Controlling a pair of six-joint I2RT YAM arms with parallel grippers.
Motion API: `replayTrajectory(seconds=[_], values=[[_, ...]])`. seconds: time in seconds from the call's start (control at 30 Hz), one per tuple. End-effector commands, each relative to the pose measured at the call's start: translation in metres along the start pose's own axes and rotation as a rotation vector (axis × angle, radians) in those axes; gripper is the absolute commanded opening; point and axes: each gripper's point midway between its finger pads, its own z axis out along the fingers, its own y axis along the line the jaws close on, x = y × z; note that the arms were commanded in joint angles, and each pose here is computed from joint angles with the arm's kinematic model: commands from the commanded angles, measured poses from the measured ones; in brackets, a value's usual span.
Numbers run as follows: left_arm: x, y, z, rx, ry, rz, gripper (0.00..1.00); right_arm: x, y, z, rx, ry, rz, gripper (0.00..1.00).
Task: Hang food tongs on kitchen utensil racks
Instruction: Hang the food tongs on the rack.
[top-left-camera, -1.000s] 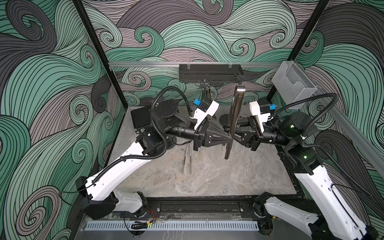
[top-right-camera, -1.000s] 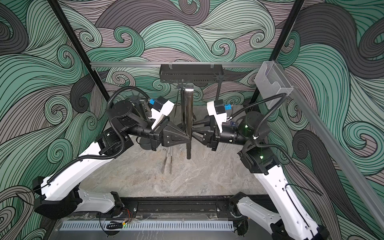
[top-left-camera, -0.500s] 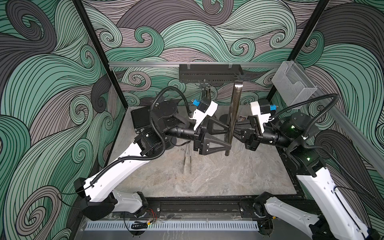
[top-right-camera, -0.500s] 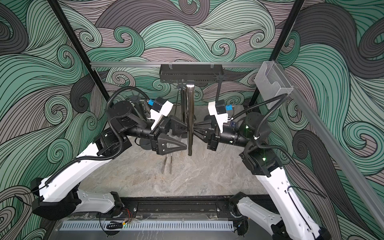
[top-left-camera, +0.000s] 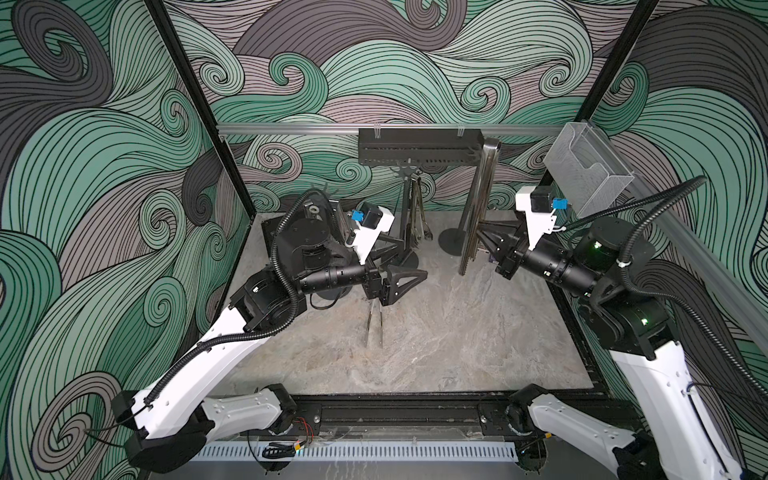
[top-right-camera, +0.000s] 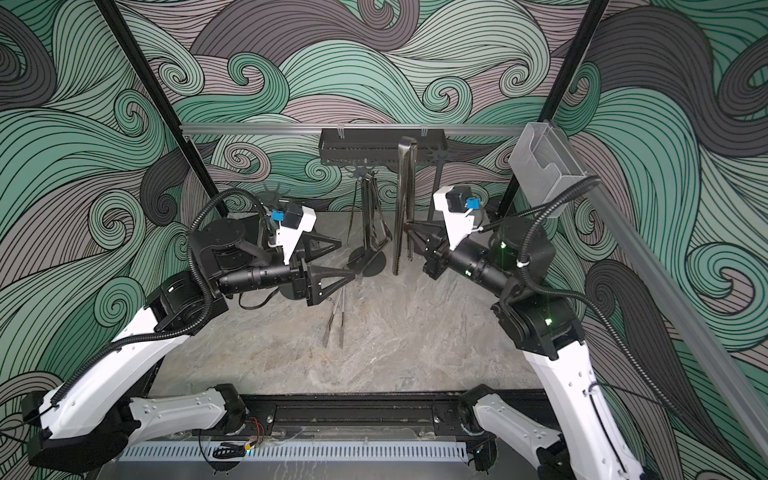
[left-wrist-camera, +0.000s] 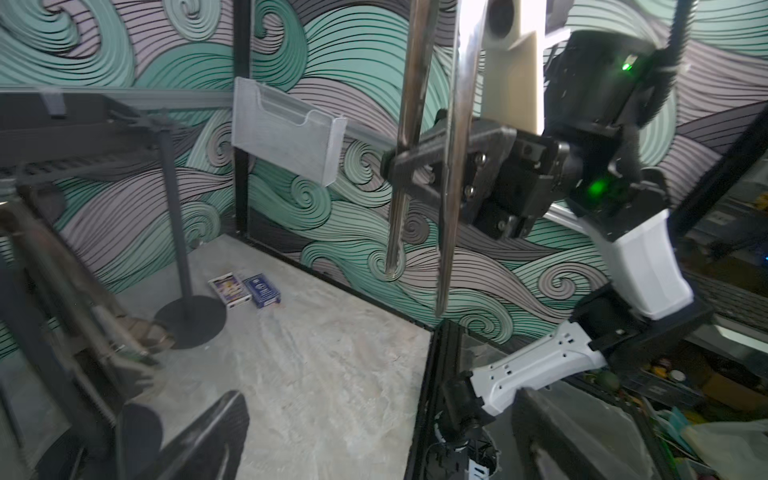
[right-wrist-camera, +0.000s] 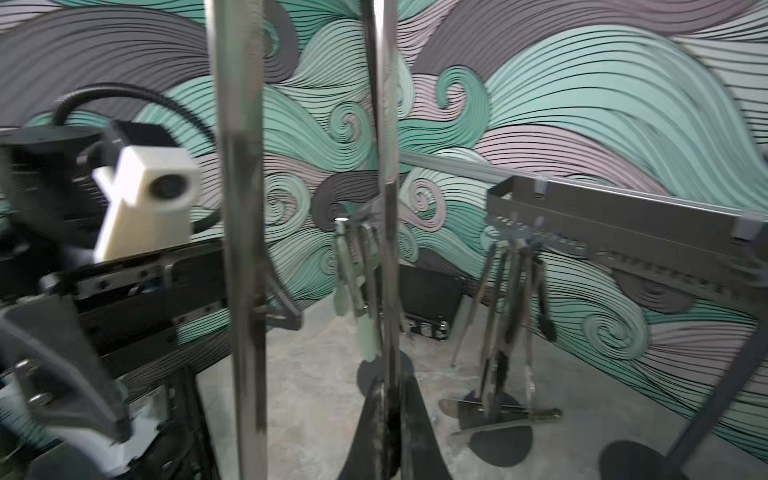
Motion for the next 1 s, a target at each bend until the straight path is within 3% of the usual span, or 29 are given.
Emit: replayTrajectory(seconds=[0.0,0.23,0.43,0.97], values=[[0.001,0.025,-0.026,-0.186,0.0,0.023,0.98,0.017,-0.072,0.012,0.236,0.081,0.022,0.0],[0.015,0.031,-0.039,-0.233,0.014,-0.004,0.99,0.041,-0.162,0.037,0.409,0.172,0.062,0.0],[0.022,0.03,-0.038,-0.217,0.018,-0.015,0.99,0.067,-0.212,0.051,0.505,0.251,0.075,0.0],[0.035,0.037,-0.018,-0.2,0.062,-0.027,0.91,0.128,-0.256,0.091,0.51,0.361,0.148,0.0]])
